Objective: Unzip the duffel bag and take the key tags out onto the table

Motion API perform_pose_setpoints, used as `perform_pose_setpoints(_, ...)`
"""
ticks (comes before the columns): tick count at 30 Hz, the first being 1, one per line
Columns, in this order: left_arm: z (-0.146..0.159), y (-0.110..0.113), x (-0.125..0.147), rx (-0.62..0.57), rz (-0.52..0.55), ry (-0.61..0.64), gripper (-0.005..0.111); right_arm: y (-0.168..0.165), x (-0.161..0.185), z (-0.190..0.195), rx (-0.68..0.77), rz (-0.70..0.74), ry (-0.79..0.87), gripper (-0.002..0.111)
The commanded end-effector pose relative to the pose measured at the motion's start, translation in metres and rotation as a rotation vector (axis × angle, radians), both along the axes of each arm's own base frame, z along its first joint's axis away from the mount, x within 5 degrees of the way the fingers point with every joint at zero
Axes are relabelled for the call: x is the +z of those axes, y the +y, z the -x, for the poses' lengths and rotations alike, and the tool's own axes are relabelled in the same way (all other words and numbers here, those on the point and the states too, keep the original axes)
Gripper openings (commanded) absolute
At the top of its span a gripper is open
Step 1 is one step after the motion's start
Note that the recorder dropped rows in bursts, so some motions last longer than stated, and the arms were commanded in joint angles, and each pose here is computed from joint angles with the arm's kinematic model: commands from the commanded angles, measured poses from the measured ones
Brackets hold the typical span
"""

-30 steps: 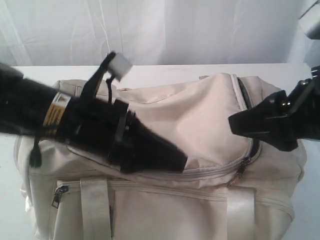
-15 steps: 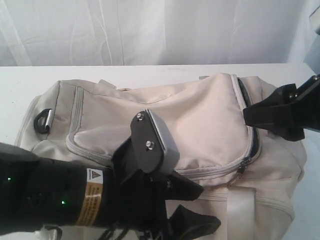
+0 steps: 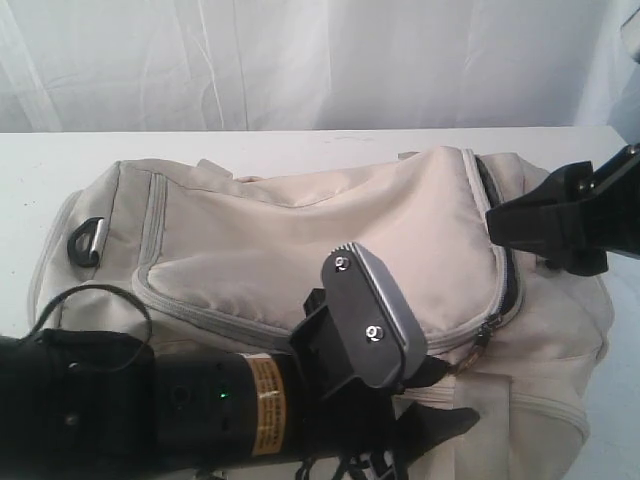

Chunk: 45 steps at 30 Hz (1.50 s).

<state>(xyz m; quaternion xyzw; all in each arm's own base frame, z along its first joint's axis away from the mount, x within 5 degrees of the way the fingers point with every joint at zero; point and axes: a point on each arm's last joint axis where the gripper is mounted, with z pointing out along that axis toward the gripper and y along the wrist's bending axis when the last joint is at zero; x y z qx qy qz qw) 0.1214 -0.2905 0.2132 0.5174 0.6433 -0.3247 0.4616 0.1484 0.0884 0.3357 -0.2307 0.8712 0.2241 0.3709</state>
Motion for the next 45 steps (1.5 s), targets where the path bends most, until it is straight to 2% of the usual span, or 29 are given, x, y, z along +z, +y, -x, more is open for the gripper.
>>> perform_pose_setpoints(1, -0.004, -0.016, -0.001, -0.017, 0.013, -0.022, 0.044, -0.001, 0.001, 0.0, -0.008, 0.003, -0.014, 0.069)
perform_pose_setpoints(7, -0.008, -0.024, 0.004, -0.023, 0.012, -0.057, 0.044, -0.001, 0.001, 0.0, -0.007, 0.003, -0.012, 0.069)
perform_pose_setpoints(18, -0.013, -0.026, -0.003, -0.012, -0.082, -0.081, 0.044, -0.001, 0.001, 0.0, -0.007, 0.003, -0.012, 0.069)
perform_pose_setpoints(30, -0.016, -0.03, -0.008, 0.026, -0.028, -0.041, 0.042, -0.001, 0.001, 0.0, -0.005, 0.005, -0.008, 0.069)
perform_pose_setpoints(33, -0.017, -0.031, -0.007, 0.039, -0.01, -0.029, 0.037, -0.001, 0.001, 0.0, -0.005, 0.005, -0.008, 0.069)
perform_pose_setpoints(45, -0.018, -0.03, -0.008, 0.065, -0.012, -0.006, 0.0, -0.001, 0.001, 0.0, -0.003, 0.004, -0.004, 0.069)
